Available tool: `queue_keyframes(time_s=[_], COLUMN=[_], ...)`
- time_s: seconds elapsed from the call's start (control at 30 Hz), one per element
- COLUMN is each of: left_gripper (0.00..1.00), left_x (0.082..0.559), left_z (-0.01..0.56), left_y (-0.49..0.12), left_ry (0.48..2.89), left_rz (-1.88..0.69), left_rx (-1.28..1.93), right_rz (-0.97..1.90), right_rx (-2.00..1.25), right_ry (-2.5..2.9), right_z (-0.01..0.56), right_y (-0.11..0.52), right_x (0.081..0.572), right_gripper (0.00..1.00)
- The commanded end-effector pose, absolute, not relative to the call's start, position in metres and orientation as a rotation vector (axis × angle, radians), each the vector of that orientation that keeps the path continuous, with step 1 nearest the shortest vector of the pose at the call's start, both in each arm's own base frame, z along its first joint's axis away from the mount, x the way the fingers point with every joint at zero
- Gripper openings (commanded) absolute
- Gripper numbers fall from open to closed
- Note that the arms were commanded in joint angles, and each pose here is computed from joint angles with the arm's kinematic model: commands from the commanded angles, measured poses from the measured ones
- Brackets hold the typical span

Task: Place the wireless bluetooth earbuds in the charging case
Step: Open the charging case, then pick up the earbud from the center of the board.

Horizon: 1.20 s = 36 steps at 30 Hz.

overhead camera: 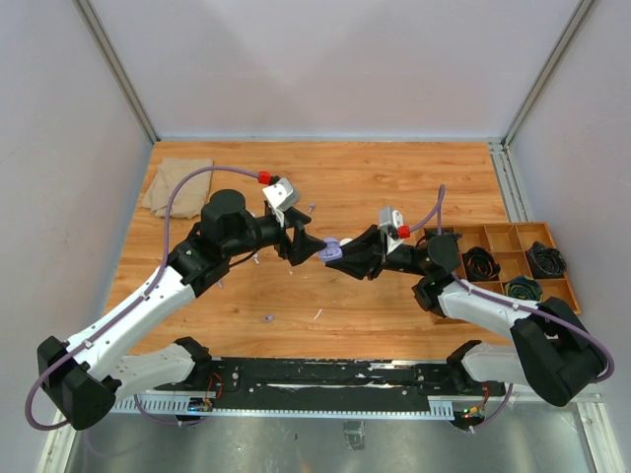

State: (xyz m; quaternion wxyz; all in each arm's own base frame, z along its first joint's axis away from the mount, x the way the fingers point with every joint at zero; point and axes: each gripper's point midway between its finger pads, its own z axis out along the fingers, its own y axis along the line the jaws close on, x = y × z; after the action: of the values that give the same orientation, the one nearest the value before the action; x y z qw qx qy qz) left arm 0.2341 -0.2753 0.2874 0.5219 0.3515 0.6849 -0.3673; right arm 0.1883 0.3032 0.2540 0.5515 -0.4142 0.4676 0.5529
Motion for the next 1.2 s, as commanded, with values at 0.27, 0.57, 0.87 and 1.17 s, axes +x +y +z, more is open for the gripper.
queue_keyframes(time_s=[0.27, 0.57, 0.87, 1.17], left_gripper=[0.80, 0.80, 0.81, 0.81], left_x=[0.235, 0.250, 0.224, 0.201], left_z=[0.308, 0.226, 0.140, 0.077], left_y=[-0.263, -0.200, -0.182, -0.170], left_ry=[1.638, 2.045, 2.315, 2.491], left_rz=[-0.876, -0.628, -0.574, -0.508], left_rx=[0.711, 0.176, -0.043, -0.120], right_rz=[1.240, 1.138, 1.094, 1.062], right_rx=[-0.979, -0.979, -0.955, -0.935], right_ry=[1.086, 1.172, 1.196, 1.215], right_z=[0.248, 0.213, 0.198, 0.187], right_y=[0.298, 0.289, 0.280, 0.276], right_x=[0.192, 0.199, 0.196, 0.199], right_gripper=[0.01, 0.01, 0.01, 0.01])
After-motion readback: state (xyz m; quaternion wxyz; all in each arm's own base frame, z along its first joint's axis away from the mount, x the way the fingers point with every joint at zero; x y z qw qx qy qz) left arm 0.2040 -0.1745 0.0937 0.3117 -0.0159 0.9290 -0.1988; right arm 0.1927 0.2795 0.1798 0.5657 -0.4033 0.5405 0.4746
